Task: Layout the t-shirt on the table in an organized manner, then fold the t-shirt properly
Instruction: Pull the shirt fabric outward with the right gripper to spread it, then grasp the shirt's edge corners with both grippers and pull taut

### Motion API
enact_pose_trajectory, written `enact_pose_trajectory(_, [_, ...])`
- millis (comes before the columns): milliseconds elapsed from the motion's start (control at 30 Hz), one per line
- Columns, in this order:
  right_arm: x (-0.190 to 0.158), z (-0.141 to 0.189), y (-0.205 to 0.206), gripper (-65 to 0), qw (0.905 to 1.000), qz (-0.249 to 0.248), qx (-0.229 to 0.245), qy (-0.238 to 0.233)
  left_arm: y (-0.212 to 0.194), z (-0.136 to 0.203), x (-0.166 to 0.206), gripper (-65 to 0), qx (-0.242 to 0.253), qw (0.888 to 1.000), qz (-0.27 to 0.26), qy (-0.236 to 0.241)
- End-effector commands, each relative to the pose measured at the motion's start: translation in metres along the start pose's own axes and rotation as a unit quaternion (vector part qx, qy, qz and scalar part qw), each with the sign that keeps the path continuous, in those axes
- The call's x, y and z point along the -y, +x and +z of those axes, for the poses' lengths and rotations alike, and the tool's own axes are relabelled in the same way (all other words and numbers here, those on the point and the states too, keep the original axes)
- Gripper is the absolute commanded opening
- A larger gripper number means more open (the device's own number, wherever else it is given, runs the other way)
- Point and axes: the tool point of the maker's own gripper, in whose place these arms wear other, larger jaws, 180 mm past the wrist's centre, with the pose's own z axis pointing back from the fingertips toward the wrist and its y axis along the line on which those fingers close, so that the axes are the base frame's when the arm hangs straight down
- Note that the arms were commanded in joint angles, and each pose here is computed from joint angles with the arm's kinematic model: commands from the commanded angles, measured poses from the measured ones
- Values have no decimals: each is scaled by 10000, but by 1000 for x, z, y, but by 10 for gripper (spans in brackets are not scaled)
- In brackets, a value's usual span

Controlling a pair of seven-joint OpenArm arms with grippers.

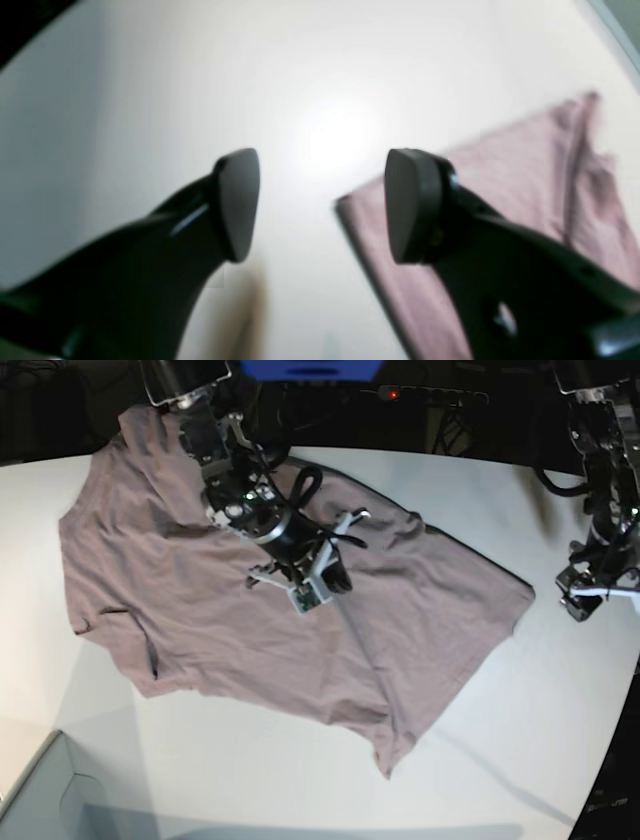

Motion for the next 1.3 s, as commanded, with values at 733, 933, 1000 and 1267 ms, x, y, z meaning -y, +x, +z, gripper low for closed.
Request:
enact_pose_trajectory(733, [75, 176, -96, -648, 9740, -796, -795, -1966, -84, -67, 24, -265, -1312, 9913, 61, 109])
enact_pose_trajectory(933, [110, 212, -112, -531, 9570, -860, -980, -2591, -98, -69, 33, -289, -1451, 9892, 190, 79])
enact_pose_trajectory(1000, [124, 224, -114, -497, 9501, -866, -999, -2826, -97, -68, 36, -367, -1433, 9895, 201, 45])
enact_pose_trajectory(1267, [180, 255, -124, -381, 9200, -1079, -968, -3642, -88, -70, 35, -640, -1240, 9920, 225, 43])
